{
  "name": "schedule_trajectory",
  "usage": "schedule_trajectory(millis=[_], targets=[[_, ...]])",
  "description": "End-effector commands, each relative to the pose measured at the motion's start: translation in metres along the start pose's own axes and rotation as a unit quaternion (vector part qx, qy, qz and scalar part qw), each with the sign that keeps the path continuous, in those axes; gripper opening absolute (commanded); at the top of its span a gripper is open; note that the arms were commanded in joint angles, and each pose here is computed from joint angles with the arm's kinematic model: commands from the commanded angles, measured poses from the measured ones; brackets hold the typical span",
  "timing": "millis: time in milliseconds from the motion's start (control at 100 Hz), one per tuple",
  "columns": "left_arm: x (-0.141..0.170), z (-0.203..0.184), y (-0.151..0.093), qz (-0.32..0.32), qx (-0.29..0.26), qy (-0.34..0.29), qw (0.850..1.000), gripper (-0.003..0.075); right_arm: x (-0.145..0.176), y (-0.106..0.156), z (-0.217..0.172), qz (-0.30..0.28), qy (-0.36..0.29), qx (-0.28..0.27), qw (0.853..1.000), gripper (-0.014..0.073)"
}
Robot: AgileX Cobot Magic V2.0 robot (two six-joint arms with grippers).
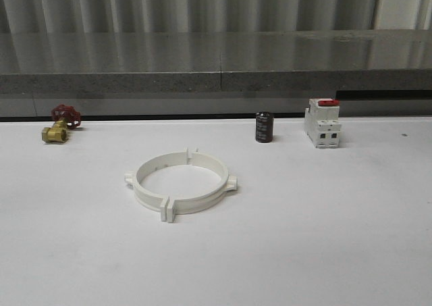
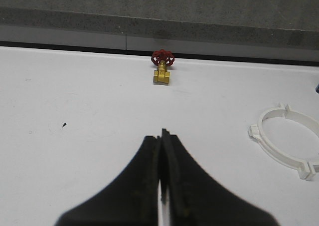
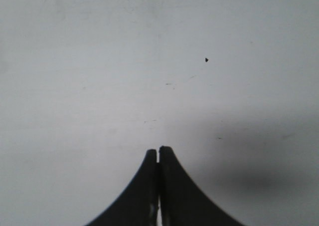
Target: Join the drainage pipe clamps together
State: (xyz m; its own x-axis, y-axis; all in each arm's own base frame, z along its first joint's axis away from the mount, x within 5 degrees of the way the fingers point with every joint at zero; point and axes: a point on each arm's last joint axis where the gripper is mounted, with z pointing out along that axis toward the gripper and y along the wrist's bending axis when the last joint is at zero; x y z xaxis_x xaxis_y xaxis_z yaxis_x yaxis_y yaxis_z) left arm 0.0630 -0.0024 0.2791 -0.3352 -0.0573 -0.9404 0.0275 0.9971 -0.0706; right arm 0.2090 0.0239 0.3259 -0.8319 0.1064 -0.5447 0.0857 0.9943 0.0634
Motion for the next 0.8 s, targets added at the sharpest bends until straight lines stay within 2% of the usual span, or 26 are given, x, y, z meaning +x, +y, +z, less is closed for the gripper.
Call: schedule_trajectory(millis=[0, 200, 340, 600, 790], targets=[[-0.014, -0.003, -0.001, -0.002, 0.005, -0.046, 0.999, -0.0021, 0.001, -0.011, -0.024, 0.007, -0.073, 0.007, 0.997, -0.0065], [-0.014, -0.003, -0.001, -0.002, 0.005, -0.046, 0.999, -0.0021, 0.029, -0.026, -0.047, 0.023, -0.122, 0.018, 0.992, -0.0065], [-0.014, -0.003, -0.001, -0.002, 0.005, -0.046, 0.999, -0.0021, 0.044, -0.031, -0.063, 0.005, -0.188, 0.019, 0.982, -0.0065], [-0.014, -0.003, -0.001, -0.002, 0.005, -0.046, 0.999, -0.0021, 0.082, -0.036, -0.072, -0.005, -0.302, -0.002, 0.953, -0.0065], [-0.014, -0.003, -0.001, -0.002, 0.005, -0.046, 0.999, -0.0021, 0.115, -0.039, -0.066, -0.011, -0.389, -0.025, 0.921, -0.0065]])
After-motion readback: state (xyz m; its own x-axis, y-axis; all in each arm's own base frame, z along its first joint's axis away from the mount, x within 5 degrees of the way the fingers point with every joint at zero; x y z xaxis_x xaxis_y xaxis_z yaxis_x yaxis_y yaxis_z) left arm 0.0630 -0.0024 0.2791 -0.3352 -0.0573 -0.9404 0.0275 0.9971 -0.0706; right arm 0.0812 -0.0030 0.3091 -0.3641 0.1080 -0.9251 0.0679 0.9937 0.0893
